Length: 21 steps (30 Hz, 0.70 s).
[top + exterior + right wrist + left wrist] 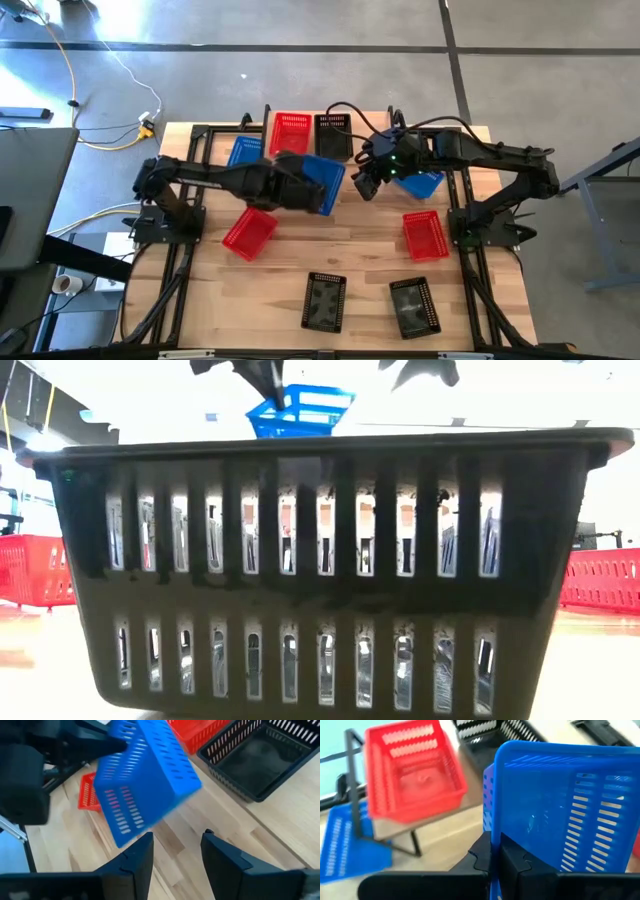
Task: Stack baskets on shelf by color
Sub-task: Put the bottom blue bin on the shelf
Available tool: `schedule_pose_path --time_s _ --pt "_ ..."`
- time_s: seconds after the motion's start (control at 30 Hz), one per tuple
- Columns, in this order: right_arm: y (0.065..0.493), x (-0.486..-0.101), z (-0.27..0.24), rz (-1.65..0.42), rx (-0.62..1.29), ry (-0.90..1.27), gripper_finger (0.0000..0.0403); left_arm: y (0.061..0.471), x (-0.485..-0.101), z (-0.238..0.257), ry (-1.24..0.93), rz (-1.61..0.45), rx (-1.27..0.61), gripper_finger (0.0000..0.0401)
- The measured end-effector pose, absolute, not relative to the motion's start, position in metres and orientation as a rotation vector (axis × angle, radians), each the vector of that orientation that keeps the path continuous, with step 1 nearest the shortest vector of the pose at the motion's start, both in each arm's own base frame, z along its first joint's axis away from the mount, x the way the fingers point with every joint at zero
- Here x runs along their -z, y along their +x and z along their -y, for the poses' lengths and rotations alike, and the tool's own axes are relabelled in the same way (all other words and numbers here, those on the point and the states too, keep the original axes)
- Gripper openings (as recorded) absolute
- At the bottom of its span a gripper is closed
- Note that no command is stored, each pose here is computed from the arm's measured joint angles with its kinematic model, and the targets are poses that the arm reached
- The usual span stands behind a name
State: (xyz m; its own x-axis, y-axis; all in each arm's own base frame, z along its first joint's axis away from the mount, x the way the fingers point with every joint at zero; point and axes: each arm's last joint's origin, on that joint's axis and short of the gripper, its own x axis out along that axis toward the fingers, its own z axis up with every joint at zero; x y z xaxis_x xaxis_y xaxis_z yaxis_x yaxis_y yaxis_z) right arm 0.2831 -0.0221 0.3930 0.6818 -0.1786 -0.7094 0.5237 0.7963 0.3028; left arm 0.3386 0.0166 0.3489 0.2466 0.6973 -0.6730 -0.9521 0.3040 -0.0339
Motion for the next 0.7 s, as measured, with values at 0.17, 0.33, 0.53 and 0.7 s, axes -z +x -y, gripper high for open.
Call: schedule_pose_path --time_s 0.17,0.33,0.53,0.7 --pt "0.284 -0.394 0.023 -0.695 0.455 0.554 0.0149 0.347 -0.352 -0.031 -0.490 -0.581 -1.142 0.0000" --pt "0.286 -0.391 0.024 -0.690 0.490 0.564 0.0149 0.353 -0.356 -0.040 -0.474 -0.548 -1.114 0.0000" --pt "0.289 -0.388 0.025 -0.689 0.541 0.571 0.0149 0.357 -0.358 -0.043 -0.459 -0.527 -1.088 0.0000" --pt "0.292 -0.384 0.026 -0.697 0.572 0.583 0.0147 0.360 -0.361 -0.044 -0.422 -0.512 -1.062 0.0000"
